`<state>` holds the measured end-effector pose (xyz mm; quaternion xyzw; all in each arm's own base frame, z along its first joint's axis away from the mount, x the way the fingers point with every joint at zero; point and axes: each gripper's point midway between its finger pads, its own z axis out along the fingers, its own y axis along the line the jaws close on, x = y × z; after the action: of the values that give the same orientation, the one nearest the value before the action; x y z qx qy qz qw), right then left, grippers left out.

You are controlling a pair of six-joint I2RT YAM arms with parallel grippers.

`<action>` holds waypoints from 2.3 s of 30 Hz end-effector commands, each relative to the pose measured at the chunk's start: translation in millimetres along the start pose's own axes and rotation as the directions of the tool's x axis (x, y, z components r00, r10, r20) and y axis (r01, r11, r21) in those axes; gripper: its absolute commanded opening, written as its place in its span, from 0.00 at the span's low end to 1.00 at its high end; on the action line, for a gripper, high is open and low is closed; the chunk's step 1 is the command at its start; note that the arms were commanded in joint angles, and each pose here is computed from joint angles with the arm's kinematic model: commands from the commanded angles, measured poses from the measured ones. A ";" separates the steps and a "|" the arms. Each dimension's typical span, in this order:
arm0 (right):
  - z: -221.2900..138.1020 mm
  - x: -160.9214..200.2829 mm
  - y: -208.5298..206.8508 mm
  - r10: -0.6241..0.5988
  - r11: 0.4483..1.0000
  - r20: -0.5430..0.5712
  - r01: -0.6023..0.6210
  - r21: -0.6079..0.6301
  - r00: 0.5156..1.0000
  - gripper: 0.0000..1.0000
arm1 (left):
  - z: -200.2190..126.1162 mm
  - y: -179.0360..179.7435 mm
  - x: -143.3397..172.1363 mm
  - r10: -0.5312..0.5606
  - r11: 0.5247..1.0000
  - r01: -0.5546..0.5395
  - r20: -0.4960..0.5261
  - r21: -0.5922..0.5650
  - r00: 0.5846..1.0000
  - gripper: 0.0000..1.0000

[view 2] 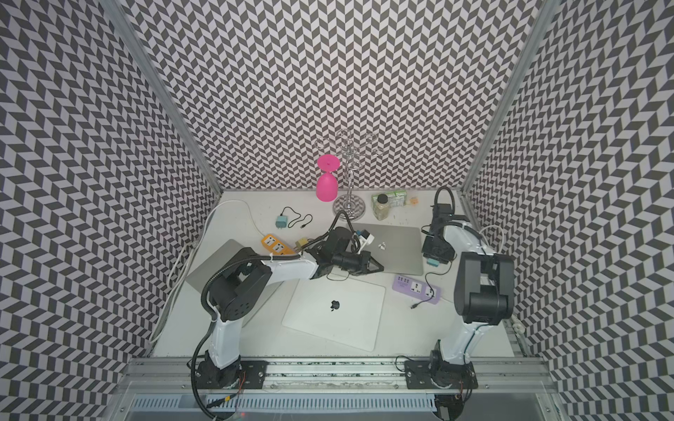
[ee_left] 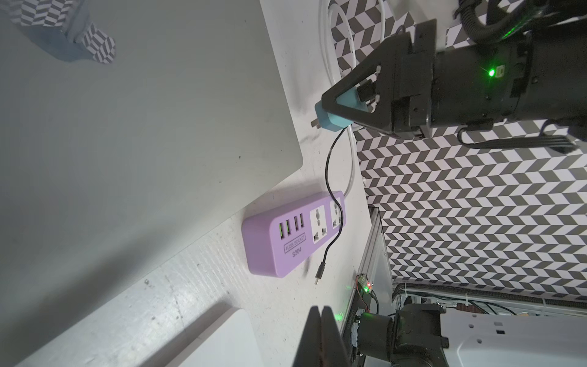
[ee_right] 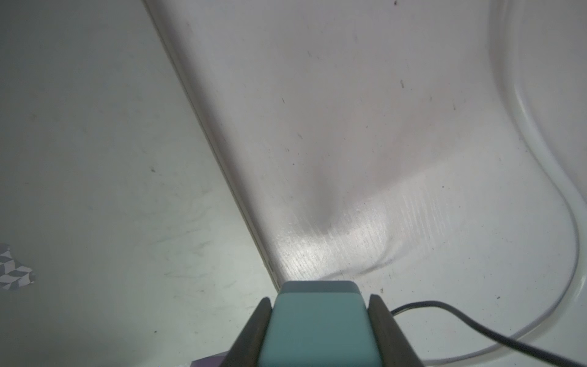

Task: Unplug the laptop charger
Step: Place the plug at the center of the board, then reset both arms

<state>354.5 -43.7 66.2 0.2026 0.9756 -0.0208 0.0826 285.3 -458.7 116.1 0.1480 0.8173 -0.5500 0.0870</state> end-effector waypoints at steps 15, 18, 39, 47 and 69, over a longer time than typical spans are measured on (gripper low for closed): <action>26.5 -7.2 6.5 -0.032 0.999 -0.075 0.032 -0.002 0.997 0.44 | -2.0 4.0 -6.6 -0.004 1.000 0.004 0.007 0.006 1.000 0.00; 29.7 -10.7 8.8 -0.035 0.999 -0.078 0.034 -0.007 0.996 0.54 | -3.3 6.1 -7.3 -0.007 1.000 0.007 0.011 0.001 1.000 0.00; -102.7 -61.5 10.1 -0.036 0.994 0.381 0.072 -0.081 0.924 1.00 | -49.8 -13.3 -37.9 0.099 0.994 -0.092 0.127 -0.057 0.987 0.52; -178.1 -69.2 21.0 0.055 0.965 0.677 0.134 -0.224 0.734 0.99 | -129.0 -13.0 -68.3 0.193 0.970 -0.136 0.295 -0.203 0.936 0.99; -119.1 -5.6 -8.8 0.180 0.966 0.960 0.146 -0.214 0.216 0.99 | -451.6 81.5 -6.0 0.874 0.324 0.304 0.406 -0.896 0.266 1.00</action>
<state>337.5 -42.4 153.9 0.1507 0.7546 -0.0042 0.6387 334.8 -51.0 203.6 -0.0157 0.7344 -0.0169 0.6783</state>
